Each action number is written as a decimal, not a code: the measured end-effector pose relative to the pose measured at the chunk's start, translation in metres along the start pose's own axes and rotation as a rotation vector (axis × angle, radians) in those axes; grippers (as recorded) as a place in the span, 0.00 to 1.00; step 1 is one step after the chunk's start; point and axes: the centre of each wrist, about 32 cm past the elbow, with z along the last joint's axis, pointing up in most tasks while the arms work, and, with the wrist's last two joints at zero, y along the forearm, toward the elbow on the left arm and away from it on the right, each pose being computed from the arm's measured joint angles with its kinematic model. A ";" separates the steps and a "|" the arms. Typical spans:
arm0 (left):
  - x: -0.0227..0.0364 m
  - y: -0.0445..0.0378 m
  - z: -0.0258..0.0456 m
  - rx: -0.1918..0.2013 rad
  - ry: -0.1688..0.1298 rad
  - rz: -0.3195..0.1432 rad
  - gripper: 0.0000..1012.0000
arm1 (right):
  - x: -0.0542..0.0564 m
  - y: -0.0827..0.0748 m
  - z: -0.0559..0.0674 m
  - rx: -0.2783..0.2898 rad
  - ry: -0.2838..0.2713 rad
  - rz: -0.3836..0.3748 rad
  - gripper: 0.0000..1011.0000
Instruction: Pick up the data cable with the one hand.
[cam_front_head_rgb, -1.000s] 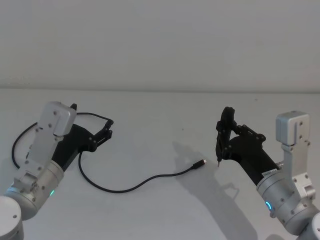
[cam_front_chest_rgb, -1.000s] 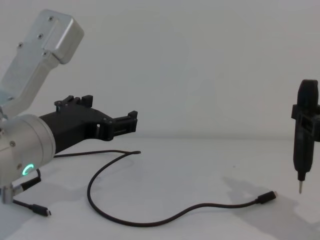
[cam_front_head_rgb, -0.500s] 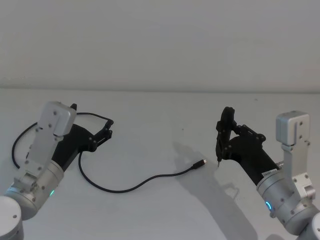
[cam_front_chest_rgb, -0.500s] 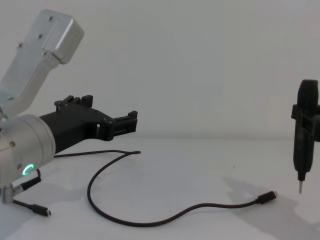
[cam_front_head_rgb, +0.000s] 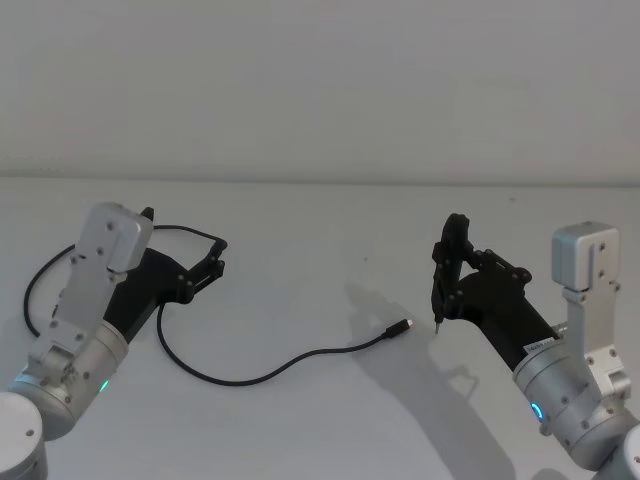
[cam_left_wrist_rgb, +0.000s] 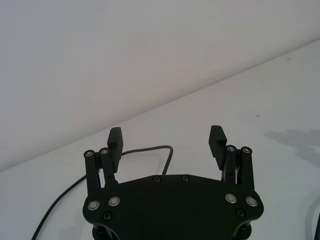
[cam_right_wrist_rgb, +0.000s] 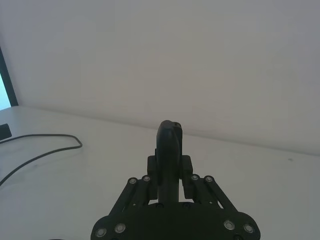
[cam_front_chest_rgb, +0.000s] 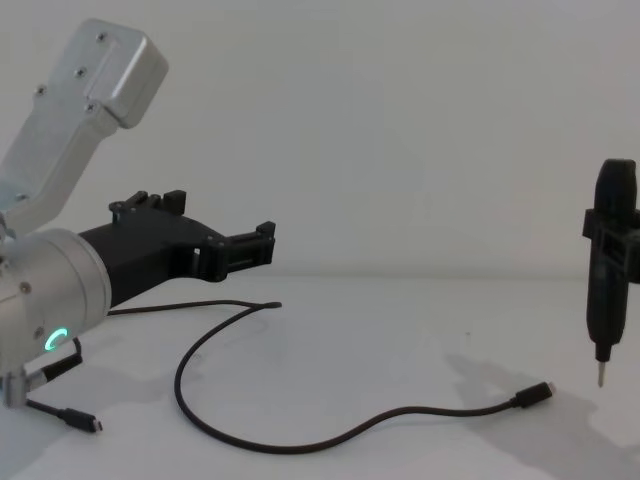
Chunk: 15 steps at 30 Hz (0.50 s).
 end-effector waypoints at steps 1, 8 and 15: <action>0.0000 0.0000 0.0000 0.000 0.000 -0.001 0.99 | 0.000 0.000 0.000 0.000 0.000 0.000 0.27; 0.0010 -0.0004 0.0020 0.022 -0.003 -0.038 0.99 | 0.000 0.000 0.000 0.000 0.000 0.000 0.27; 0.0035 -0.0014 0.0068 0.061 -0.003 -0.118 0.99 | 0.000 0.000 0.000 0.000 0.000 0.000 0.27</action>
